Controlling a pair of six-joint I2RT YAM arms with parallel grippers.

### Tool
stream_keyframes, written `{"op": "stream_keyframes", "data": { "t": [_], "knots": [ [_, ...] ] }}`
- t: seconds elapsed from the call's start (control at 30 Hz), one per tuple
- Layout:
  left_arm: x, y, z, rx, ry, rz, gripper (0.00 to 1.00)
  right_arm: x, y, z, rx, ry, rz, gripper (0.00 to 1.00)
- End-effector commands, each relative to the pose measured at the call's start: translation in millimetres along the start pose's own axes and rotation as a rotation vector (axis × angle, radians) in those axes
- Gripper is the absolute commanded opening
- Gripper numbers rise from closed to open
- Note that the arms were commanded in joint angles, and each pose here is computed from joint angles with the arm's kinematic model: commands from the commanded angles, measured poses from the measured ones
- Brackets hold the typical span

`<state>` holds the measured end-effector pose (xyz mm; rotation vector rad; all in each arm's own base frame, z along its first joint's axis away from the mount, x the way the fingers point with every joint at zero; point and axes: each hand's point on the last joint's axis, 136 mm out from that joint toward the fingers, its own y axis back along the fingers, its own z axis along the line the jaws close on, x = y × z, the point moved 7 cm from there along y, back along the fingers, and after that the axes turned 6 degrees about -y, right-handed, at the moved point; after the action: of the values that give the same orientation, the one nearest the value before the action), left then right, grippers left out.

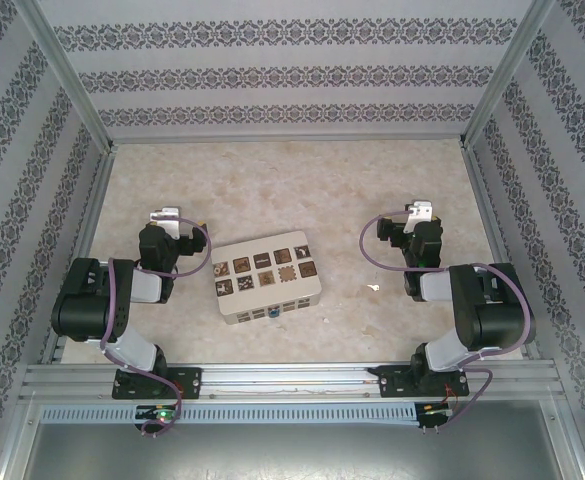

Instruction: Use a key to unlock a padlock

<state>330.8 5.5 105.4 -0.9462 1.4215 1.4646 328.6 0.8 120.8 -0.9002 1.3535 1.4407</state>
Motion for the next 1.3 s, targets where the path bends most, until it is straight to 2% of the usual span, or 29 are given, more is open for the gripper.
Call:
{"op": "stream_keyframes", "data": {
  "t": [0.0, 0.5, 0.6, 0.7, 0.87, 0.97, 1.1, 1.27],
  "knots": [
    [-6, -1, 3, -0.013, -0.006, -0.013, 0.99, -7, -1, 0, -0.008, 0.006, -0.020, 0.99],
    [-9, 4, 2, -0.005, -0.010, -0.042, 0.99, -7, 3, 3, -0.032, 0.012, -0.030, 0.99],
    [-19, 15, 5, -0.033, -0.003, -0.063, 0.99, -18, 10, 2, -0.018, 0.005, -0.071, 0.98],
    [-36, 27, 8, -0.052, 0.006, -0.070, 0.99, -19, 22, 2, -0.018, 0.003, -0.059, 0.98],
    [-69, 55, 10, -0.054, 0.155, -0.056, 0.99, -46, 43, 10, -0.061, -0.097, 0.001, 0.98],
    [-82, 75, 6, -0.014, 0.271, -0.016, 0.99, -61, 58, 22, -0.151, -0.208, 0.060, 0.98],
    [-87, 108, -3, 0.046, 0.420, 0.137, 0.99, -74, 85, 54, -0.390, -0.353, 0.194, 0.98],
    [-62, 141, -24, 0.165, 0.629, 0.338, 0.99, -56, 110, 87, -0.521, -0.449, 0.377, 0.99]
  ]
}}
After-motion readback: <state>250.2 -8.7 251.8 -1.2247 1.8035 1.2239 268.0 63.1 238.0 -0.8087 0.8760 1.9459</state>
